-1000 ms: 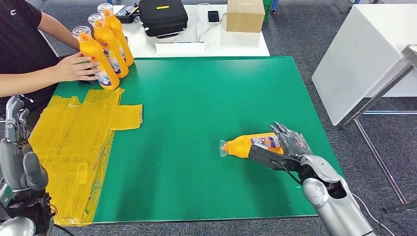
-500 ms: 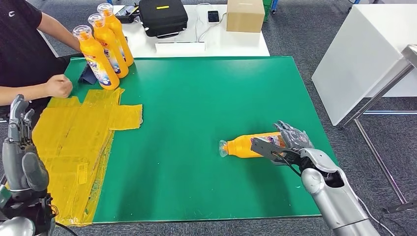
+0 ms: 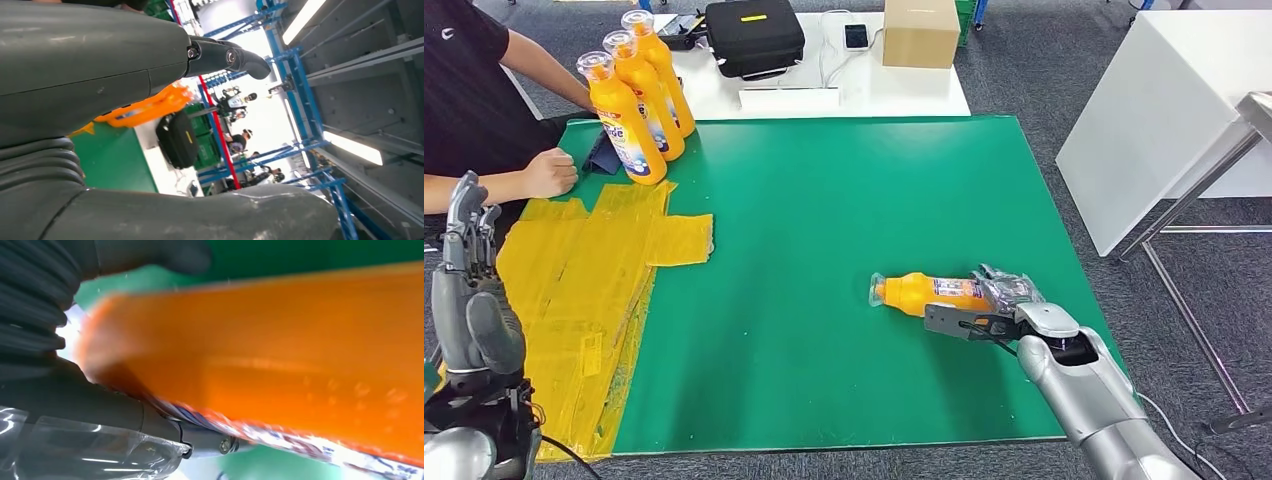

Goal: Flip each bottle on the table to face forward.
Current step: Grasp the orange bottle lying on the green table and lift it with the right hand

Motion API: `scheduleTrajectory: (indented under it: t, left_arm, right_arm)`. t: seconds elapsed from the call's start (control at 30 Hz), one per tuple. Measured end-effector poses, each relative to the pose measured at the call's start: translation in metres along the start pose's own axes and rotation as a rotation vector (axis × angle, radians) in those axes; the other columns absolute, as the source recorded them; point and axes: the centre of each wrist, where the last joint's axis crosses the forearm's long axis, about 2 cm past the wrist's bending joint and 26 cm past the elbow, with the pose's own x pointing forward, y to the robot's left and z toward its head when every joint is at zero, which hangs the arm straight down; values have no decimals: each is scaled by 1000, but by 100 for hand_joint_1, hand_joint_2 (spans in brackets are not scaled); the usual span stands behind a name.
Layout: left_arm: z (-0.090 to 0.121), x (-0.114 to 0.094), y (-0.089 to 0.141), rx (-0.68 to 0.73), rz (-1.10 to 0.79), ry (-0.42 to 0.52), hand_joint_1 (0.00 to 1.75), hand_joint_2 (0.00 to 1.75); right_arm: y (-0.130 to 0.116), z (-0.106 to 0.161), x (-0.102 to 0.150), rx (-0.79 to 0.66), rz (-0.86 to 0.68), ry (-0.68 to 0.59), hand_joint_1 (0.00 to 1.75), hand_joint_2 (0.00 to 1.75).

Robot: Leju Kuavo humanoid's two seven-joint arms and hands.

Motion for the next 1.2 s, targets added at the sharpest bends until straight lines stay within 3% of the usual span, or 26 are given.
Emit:
scheduleTrajectory:
  t: [0.23, 0.57, 0.67, 0.8, 0.93, 1.2]
  left_arm:
    - [-6, 2, -4, 3, 19, -33, 0, 0]
    - [-4, 1, -4, 9, 23, -14, 0, 0]
    - [5, -1, -4, -18, 87, 44, 0, 0]
    - [31, -6, -4, -100, 342, 194, 0, 0]
    - [42, -7, -5, -132, 471, 255, 0, 175]
    - [55, -8, -13, -188, 589, 332, 0, 175]
  right_arm:
    - [4, -6, -4, 60, 12, -21, 175, 175]
    - [-3, -5, 7, 31, -97, -34, 175, 175]
    - [-3, 0, 19, -38, -301, -119, 175, 175]
    - [-7, 23, 55, -129, -732, -344, 175, 175]
    - [-28, 43, 75, -201, -899, -468, 175, 175]
    - [-57, 74, 104, -289, -989, -685, 175, 175]
